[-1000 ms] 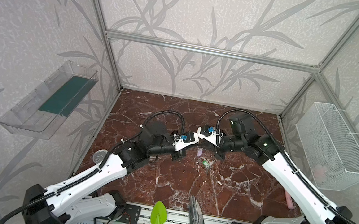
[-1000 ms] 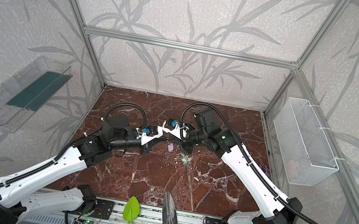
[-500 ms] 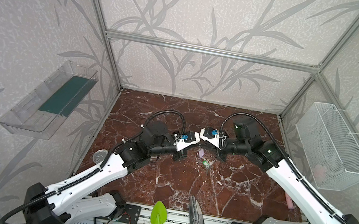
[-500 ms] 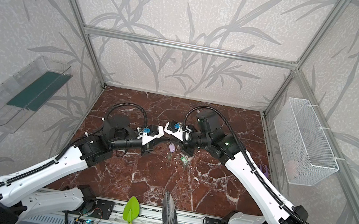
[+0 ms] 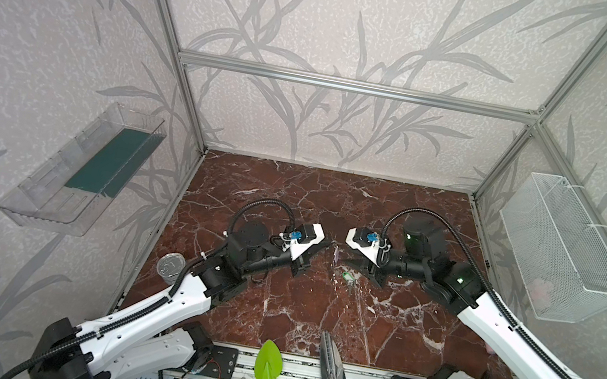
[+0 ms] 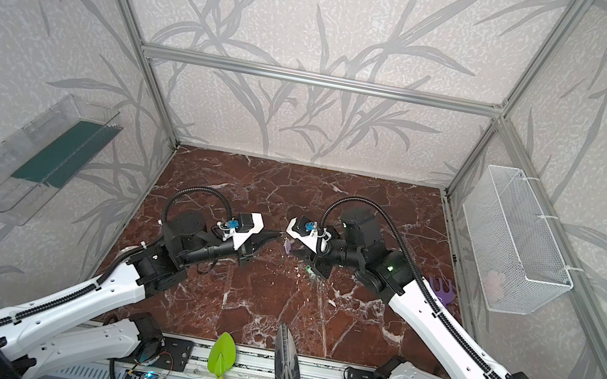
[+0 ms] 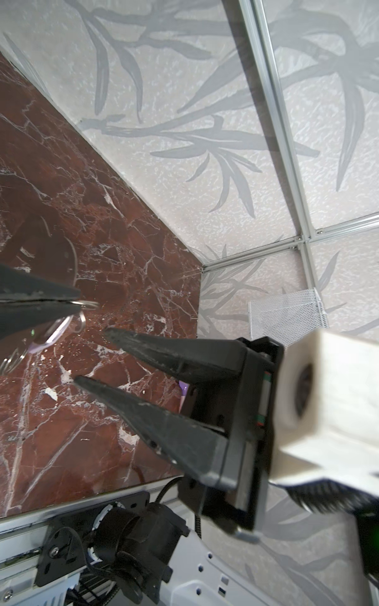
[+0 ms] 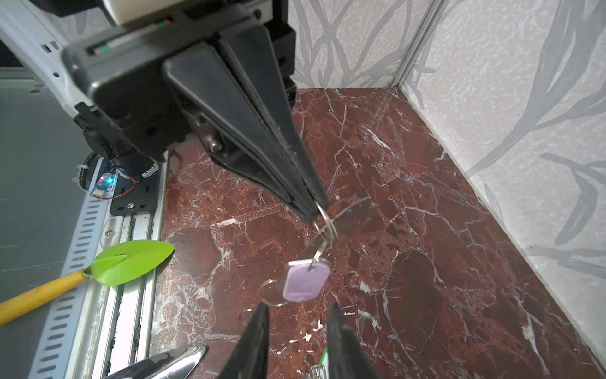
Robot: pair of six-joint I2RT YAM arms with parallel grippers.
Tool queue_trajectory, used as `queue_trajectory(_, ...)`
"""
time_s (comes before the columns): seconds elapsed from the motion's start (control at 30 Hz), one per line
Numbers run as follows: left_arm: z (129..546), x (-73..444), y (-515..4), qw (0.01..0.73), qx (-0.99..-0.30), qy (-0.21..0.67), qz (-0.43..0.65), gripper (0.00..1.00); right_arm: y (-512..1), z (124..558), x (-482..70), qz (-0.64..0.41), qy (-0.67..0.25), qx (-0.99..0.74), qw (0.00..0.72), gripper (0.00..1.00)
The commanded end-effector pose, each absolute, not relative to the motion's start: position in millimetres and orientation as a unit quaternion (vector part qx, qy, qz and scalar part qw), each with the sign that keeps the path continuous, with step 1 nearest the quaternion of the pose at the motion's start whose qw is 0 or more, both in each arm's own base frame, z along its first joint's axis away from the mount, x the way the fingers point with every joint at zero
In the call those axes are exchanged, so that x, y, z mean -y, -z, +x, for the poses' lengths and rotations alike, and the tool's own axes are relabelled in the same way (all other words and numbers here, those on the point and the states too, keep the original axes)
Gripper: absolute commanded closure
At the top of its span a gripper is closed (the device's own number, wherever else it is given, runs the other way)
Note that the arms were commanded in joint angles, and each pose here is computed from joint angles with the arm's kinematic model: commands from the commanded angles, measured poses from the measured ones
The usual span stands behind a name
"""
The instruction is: Put the keys on the keyring
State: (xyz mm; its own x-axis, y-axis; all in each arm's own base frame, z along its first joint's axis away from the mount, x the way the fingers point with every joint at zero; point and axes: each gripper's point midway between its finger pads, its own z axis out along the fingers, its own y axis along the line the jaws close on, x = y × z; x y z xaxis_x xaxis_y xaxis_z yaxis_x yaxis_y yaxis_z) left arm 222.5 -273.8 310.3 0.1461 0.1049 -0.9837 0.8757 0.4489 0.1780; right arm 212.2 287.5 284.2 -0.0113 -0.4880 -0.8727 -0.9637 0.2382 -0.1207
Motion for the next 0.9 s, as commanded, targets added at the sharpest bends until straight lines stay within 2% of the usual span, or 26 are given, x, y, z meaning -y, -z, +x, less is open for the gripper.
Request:
queue_trajectory(0.0, 216.2, 268.1, -346.4, 0.679, -0.526, 0.336, 0.387, 1.0, -297.8, 213.6, -295.1, -0.536, -0.298, -0.642, 0.46, 0.68)
queue_trajectory(0.2, 214.0, 268.1, -345.5, 0.678, -0.523, 0.356, 0.374, 1.0, -299.4, 210.9, -306.7, -0.54, -0.331, -0.628, 0.453, 0.68)
queue_trajectory(0.87, 214.3, 270.9, -338.5, 0.668, -0.53, 0.368, 0.372, 1.0, -304.0, 203.6, -321.2, -0.552, -0.375, -0.602, 0.437, 0.81)
